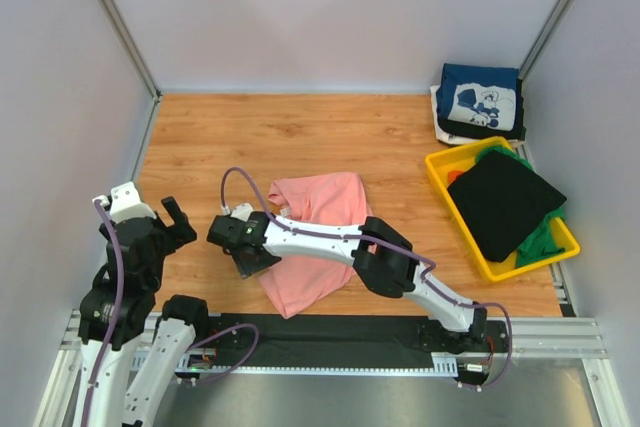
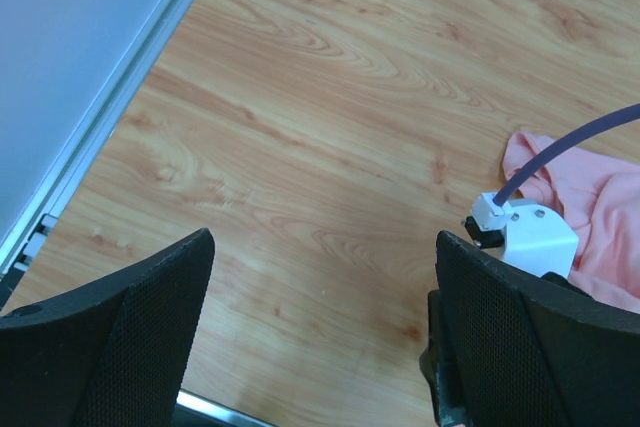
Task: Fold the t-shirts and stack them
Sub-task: Flatten the tshirt out
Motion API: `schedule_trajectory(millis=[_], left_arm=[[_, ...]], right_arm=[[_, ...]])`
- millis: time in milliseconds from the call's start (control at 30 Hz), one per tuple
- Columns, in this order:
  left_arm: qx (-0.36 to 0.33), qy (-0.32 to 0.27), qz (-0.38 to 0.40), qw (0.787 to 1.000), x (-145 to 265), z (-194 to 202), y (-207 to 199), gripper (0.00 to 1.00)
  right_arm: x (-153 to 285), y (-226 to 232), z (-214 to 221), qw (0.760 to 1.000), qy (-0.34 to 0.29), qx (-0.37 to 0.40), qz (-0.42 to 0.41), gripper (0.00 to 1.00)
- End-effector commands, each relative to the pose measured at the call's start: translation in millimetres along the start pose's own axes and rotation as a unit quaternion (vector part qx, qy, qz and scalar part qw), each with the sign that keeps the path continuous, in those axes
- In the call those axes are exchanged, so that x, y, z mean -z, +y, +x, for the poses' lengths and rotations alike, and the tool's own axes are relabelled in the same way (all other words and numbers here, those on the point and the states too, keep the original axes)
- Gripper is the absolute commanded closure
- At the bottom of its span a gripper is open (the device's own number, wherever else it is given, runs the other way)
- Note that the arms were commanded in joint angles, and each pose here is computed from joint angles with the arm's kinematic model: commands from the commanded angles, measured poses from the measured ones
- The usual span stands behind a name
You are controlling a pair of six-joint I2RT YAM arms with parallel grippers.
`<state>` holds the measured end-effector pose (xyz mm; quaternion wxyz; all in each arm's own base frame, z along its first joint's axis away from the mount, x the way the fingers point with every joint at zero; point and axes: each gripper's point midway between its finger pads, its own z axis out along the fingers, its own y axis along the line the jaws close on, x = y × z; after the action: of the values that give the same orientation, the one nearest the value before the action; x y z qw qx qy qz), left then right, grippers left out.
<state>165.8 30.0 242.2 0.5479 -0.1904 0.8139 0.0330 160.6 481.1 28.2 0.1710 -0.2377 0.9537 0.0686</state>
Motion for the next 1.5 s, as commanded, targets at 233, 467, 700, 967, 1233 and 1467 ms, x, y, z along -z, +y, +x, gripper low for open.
schedule_trajectory(millis=[233, 467, 700, 967, 1233, 1467], left_arm=[[0.015, -0.023, -0.004, 1.0, 5.4, -13.0, 2.0, 0.02], [0.015, -0.026, -0.001, 1.0, 6.7, -13.4, 2.0, 0.03], [0.016, -0.029, 0.002, 0.999, 7.4, -13.5, 1.8, 0.03], [0.016, -0.031, 0.002, 0.999, 7.9, -14.5, 1.7, 0.03], [0.018, -0.03, -0.006, 0.999, 7.6, -14.5, 4.6, 0.03], [0.015, -0.023, -0.005, 1.0, 4.9, -13.3, 2.4, 0.03]], right_arm=[[-16.0, -6.2, 3.5, 1.0, -0.006, 0.008, 0.025, 0.51], [-40.5, -43.1, 15.7, 0.992, 0.018, 0.017, 0.121, 0.62], [-65.4, -66.0, 37.7, 0.986, 0.05, 0.025, 0.159, 0.93], [18.5, -58.8, -50.8, 0.991, -0.064, 0.041, 0.112, 1.0], [237.9, -113.1, -109.1, 0.961, -0.262, -0.082, 0.027, 1.0], [198.3, -273.3, 32.9, 0.913, -0.21, -0.34, 0.077, 1.0]])
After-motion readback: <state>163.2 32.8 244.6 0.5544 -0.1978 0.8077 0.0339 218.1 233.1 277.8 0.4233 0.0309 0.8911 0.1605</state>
